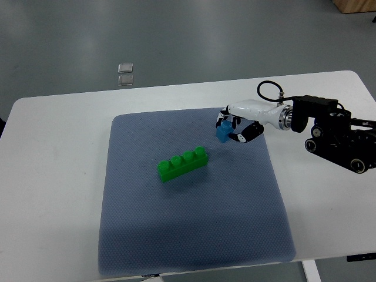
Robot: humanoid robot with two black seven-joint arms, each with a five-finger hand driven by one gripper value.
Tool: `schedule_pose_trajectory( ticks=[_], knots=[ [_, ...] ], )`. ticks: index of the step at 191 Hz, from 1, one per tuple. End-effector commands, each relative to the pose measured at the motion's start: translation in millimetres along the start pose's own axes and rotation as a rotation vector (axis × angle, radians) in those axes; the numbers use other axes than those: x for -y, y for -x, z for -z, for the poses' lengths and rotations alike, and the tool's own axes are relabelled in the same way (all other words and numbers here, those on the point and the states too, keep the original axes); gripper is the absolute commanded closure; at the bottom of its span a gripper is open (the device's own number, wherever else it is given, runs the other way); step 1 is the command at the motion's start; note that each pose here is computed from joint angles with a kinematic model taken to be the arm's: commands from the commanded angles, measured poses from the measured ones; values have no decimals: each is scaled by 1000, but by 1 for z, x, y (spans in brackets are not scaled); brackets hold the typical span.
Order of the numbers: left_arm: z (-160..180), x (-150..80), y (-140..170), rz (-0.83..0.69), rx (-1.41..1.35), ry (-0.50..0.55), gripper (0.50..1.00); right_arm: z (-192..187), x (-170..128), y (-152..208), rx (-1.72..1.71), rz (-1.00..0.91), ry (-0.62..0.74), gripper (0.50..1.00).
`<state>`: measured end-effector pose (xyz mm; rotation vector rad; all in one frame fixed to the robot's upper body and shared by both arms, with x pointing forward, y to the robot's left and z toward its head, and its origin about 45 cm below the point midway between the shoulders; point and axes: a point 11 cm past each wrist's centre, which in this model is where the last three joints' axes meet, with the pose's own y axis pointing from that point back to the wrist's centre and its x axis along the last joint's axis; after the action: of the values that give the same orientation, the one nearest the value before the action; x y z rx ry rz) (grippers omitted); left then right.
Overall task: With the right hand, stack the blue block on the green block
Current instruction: 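Lift the blue block and carry it over the green block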
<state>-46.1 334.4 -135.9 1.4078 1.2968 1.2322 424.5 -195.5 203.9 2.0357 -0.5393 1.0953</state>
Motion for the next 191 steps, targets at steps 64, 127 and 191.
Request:
schedule_pose_trajectory(
  ticks=[64, 127, 191],
  knots=[
    [0, 0, 0, 0, 0, 0, 500, 63, 4, -28, -47, 1, -179, 991],
    [0, 0, 0, 0, 0, 0, 500, 90, 14, -5, -79, 58, -249, 991],
    [0, 0, 0, 0, 0, 0, 500, 83, 19, 7, -124, 81, -225, 991]
  ],
)
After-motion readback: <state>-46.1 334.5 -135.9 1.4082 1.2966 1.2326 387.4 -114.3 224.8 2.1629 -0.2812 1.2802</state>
